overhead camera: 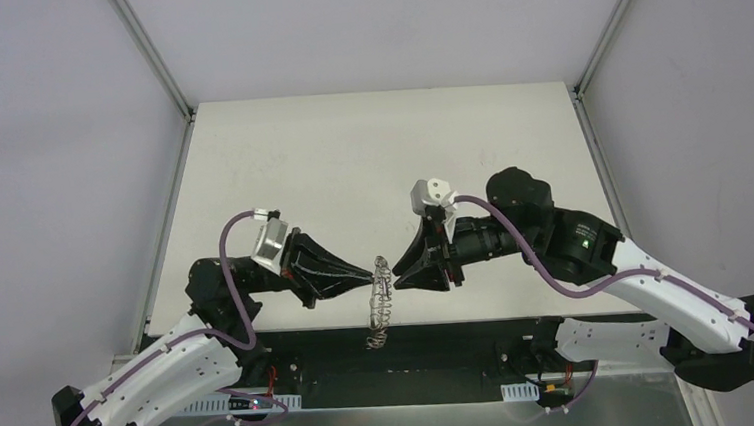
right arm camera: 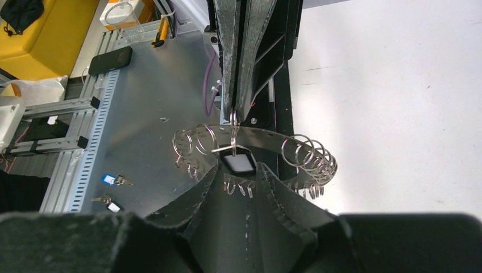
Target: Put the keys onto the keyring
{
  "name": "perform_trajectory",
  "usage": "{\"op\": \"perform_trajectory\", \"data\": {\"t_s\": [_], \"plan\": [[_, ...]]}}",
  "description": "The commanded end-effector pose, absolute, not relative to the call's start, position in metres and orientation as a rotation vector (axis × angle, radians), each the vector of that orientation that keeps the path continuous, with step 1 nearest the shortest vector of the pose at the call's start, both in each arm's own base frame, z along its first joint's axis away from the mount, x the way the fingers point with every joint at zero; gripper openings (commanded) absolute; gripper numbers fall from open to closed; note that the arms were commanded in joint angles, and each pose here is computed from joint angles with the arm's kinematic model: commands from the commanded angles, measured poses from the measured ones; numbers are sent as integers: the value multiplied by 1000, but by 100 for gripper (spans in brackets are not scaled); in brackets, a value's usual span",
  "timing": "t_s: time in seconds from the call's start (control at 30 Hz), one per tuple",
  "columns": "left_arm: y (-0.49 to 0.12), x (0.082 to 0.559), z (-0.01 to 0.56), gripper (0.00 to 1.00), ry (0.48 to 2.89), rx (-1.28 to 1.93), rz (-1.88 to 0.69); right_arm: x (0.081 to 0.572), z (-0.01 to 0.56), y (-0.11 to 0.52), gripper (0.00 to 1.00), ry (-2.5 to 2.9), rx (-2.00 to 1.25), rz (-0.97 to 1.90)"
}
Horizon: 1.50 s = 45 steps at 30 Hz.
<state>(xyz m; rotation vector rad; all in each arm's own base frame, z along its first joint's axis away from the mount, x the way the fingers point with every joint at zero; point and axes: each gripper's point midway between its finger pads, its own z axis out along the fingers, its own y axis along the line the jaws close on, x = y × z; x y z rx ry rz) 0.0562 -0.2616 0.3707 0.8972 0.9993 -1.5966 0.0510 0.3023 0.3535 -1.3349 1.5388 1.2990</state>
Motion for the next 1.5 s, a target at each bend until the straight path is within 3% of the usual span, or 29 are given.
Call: {"op": "perform_trajectory", "data": {"t_s": [0.0, 0.67, 1.2, 1.47], "plan": [[-243, 43, 408, 0, 750, 841, -1571, 47, 387, 307, 30, 1352, -1362, 1298], [-219, 40, 420, 0, 550, 716, -1498, 42, 429, 329, 26, 1204, -1405, 1324], [-214, 35, 421, 0, 521, 715, -1508, 44, 425, 344, 23, 1229, -1420, 1281], [-214, 35, 422, 0, 521, 712, -1506, 44, 419, 342, 5, 1249, -1432, 1257]]}}
